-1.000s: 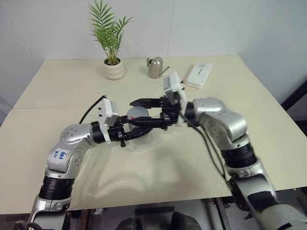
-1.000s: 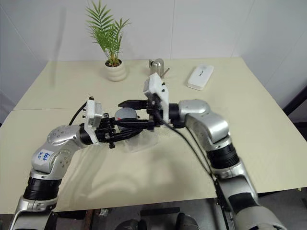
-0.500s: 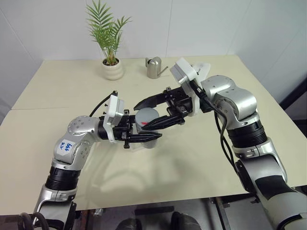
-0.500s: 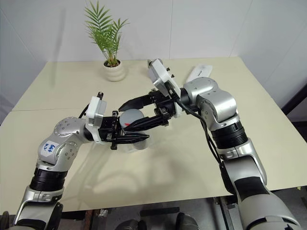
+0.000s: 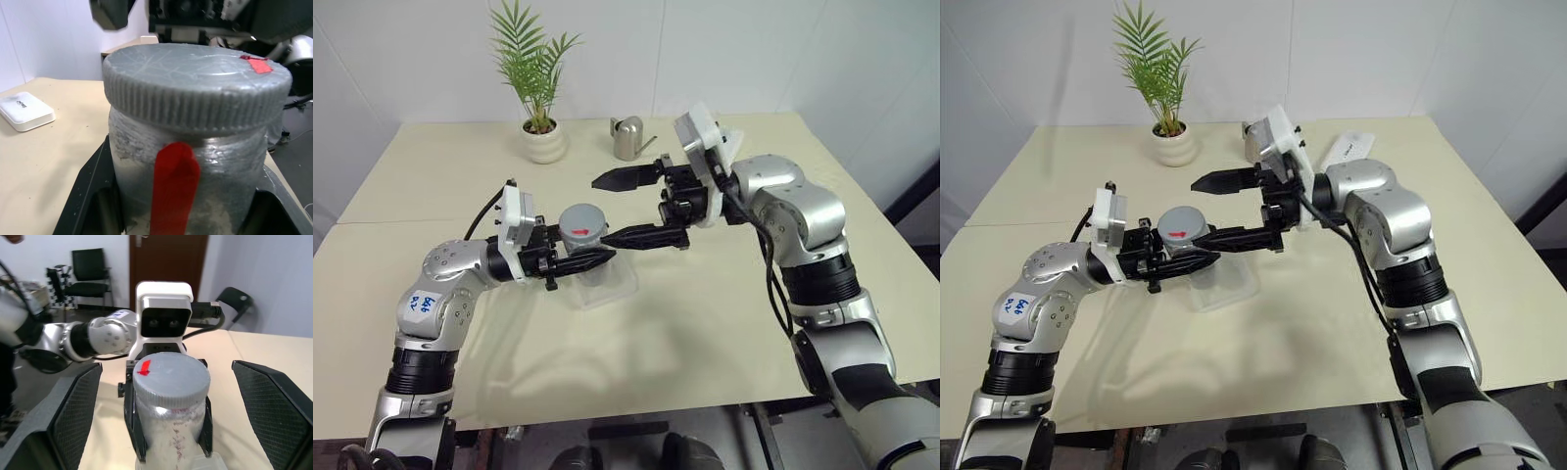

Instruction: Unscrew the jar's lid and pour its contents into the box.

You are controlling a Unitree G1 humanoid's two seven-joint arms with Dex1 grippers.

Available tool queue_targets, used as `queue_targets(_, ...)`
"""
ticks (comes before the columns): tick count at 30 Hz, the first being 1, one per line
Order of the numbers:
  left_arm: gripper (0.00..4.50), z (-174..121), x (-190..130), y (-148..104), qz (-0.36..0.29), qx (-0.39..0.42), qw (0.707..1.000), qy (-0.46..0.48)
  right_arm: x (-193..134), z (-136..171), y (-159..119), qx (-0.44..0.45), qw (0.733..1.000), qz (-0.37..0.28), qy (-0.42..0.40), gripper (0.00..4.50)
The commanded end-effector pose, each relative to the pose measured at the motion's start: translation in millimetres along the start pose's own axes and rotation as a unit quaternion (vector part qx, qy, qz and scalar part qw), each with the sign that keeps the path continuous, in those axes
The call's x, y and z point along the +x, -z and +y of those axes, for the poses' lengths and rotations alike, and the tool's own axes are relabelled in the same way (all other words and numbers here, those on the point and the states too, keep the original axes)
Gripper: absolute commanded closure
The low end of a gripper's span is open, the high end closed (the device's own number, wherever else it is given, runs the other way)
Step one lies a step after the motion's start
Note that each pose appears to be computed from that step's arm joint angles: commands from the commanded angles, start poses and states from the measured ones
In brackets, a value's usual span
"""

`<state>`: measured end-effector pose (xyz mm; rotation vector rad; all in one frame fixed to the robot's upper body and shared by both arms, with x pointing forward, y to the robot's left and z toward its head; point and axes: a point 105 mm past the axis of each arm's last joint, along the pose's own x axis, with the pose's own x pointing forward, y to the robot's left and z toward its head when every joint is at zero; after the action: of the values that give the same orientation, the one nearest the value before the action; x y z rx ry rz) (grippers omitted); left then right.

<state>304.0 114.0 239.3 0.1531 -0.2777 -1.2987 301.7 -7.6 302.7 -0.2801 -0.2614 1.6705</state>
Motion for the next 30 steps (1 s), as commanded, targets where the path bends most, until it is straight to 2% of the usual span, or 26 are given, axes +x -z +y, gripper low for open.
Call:
queue_targets(1,2.53,0,7,-8,-0.019,-0.002,1.0,-0.007,17,9,-7,-0.017,1.0,-0.013,0.009,0.03)
queue_targets(6,2.53,-2,10,-6,-0.016,-0.005,1.0,0.0,31,6,0,-0.01,0.999,-0.015,0.038,0.03)
queue_targets(15,2.53,-6,10,-6,-0.015,-0.006,1.0,0.009,29,-14,8,-0.007,0.997,-0.005,0.079,0.03)
queue_targets(24,2.53,-7,8,-5,-0.013,-0.003,1.0,0.012,-9,-32,7,-0.016,0.993,0.004,0.114,0.03)
queue_targets(30,2.53,-10,7,-4,-0.012,-0.002,1.0,0.011,-45,-25,15,-0.024,0.993,0.025,0.117,0.03)
